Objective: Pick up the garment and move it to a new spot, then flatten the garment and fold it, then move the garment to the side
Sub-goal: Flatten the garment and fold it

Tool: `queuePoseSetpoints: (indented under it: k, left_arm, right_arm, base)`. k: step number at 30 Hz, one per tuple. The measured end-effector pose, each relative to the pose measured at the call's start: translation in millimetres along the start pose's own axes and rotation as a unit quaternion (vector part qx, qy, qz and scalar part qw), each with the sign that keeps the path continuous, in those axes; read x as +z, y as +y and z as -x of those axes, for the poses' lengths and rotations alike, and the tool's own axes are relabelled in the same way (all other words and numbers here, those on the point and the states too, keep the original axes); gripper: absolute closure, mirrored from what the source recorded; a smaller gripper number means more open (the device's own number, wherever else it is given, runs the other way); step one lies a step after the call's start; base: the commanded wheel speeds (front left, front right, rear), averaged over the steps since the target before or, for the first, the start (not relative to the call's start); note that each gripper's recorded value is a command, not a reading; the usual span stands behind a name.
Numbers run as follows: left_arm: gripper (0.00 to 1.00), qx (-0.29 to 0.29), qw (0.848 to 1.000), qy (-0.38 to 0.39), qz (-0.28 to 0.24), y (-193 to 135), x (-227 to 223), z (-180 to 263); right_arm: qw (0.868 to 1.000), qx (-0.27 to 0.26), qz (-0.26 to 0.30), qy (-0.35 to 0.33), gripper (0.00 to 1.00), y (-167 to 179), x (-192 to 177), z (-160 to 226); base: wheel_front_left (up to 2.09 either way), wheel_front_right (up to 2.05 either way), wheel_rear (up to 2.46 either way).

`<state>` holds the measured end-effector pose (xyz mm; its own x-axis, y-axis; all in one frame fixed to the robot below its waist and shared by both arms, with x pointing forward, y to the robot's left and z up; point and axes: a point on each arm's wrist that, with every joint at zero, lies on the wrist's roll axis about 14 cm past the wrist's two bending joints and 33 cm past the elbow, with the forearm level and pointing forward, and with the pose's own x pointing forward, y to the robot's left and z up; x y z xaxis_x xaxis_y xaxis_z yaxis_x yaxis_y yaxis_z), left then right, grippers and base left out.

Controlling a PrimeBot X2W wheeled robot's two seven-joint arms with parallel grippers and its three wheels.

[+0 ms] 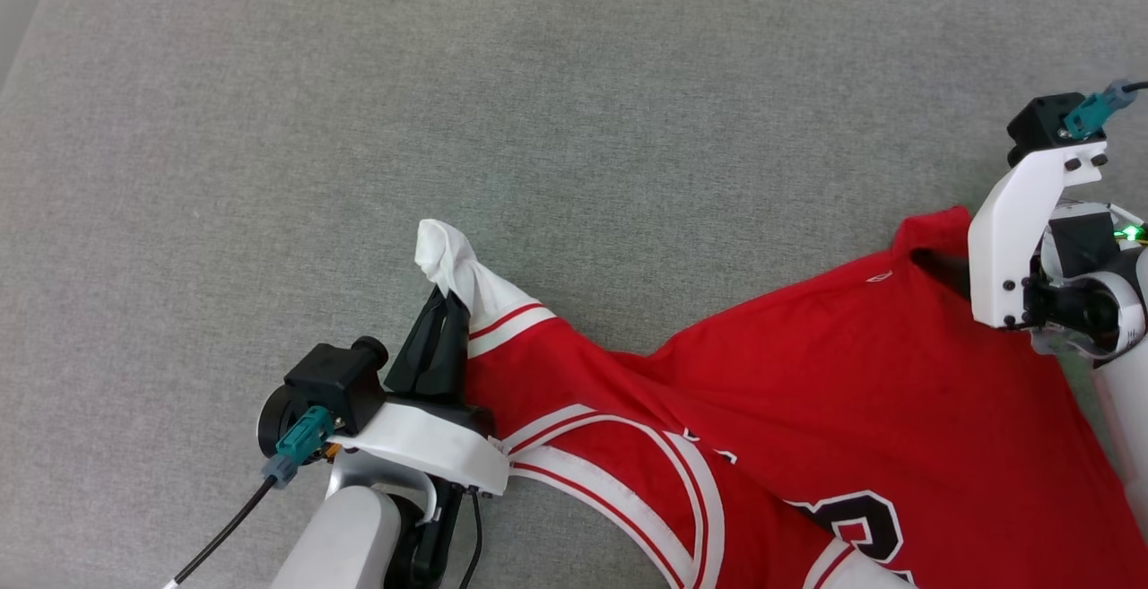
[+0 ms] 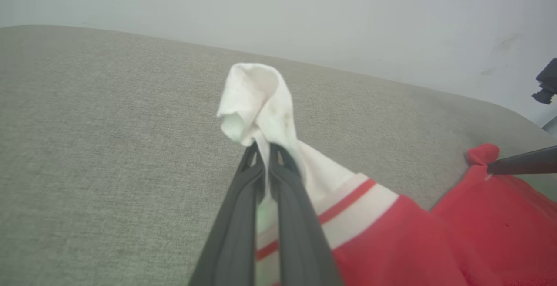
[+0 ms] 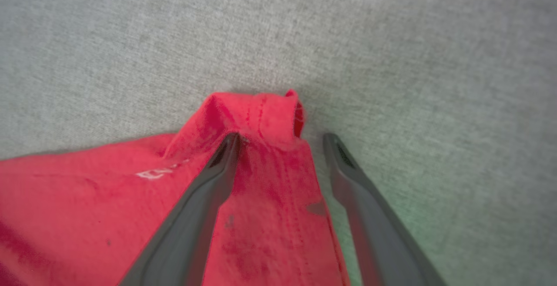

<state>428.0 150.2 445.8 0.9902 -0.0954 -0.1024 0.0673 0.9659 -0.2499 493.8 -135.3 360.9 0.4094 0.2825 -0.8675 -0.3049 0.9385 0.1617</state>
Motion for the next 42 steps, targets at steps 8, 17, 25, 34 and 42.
queuePoseSetpoints:
  k: [8, 17, 25, 34, 42]
  left_arm:
    - [1.0, 0.01, 1.0, -0.006, 0.001, 7, 4, 4]
    - [1.0, 0.011, 0.997, -0.069, -0.036, 20, 60, 10]
    - [1.0, -0.025, 0.986, -0.157, -0.059, 5, 153, -15]
    - [1.0, -0.056, 0.978, -0.192, -0.065, -18, 229, -74]
    - [1.0, -0.063, 0.963, -0.248, -0.084, -32, 298, -132]
  right_arm:
    - [1.0, 0.015, 0.001, 0.013, 1.0, 12, -3, 0]
    - [0.983, -0.005, 0.013, -0.184, 1.0, 10, 53, 65]
    - [0.928, -0.038, -0.003, -0.371, 1.0, -1, 95, 152]
    - [0.868, -0.077, -0.006, -0.491, 1.0, -22, 148, 221]
    - [0.813, -0.093, 0.004, -0.575, 1.0, -40, 223, 262]
  base:
    - [0.0, 0.0, 0.0]
    - [0.0, 0.0, 0.0]
    - [0.0, 0.0, 0.0]
    - [0.0, 0.0, 0.0]
    - [0.0, 0.0, 0.0]
